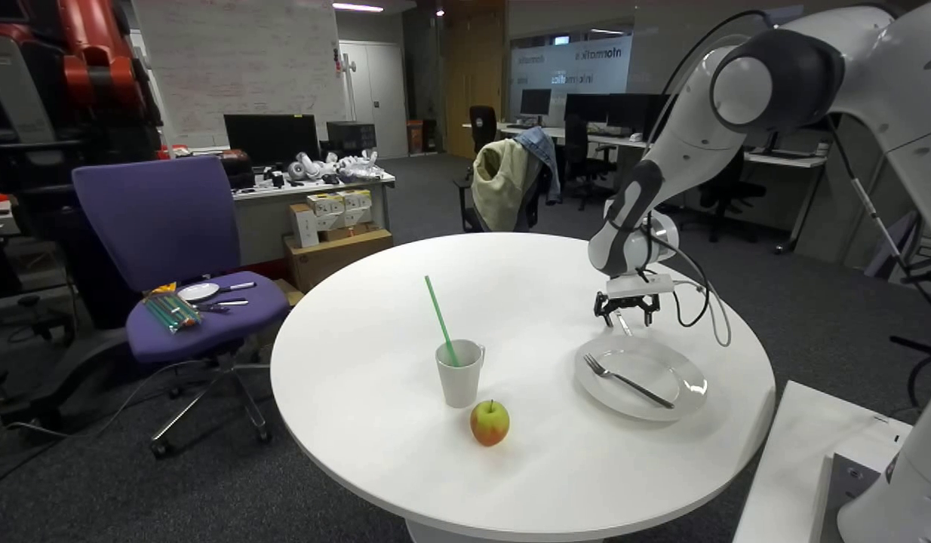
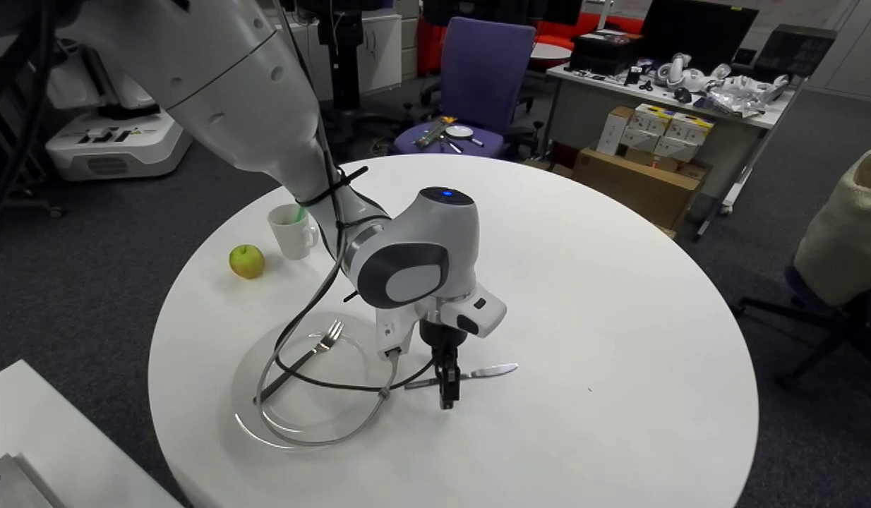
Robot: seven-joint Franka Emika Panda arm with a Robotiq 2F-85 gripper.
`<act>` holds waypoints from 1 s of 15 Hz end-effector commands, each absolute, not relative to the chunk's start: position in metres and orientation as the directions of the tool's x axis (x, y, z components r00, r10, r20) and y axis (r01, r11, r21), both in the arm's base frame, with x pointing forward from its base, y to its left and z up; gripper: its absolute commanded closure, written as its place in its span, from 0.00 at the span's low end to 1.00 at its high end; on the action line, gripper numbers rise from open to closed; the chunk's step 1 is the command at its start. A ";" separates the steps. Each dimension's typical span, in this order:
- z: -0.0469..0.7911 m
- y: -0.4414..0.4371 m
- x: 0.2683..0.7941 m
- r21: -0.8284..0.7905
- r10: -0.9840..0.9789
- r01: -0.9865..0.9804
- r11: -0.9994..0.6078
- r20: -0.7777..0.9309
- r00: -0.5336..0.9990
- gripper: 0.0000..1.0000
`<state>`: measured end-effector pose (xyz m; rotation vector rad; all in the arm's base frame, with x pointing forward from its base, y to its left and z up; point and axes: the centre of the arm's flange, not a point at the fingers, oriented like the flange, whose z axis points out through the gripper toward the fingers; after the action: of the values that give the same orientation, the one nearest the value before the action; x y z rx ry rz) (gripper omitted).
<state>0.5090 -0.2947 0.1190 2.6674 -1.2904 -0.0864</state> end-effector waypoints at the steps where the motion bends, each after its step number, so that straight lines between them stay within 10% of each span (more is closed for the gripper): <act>1: 0.123 -0.293 0.511 0.183 -0.747 -0.731 -0.658 -0.032 0.664 0.28; 11: 0.125 -0.293 0.520 0.145 -0.752 -0.739 -0.658 -0.067 0.656 0.99; 15: 0.124 -0.294 0.520 0.138 -0.757 -0.745 -0.653 -0.071 0.650 1.00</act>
<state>0.5189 -0.2892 0.1186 2.7319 -1.2553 -0.1546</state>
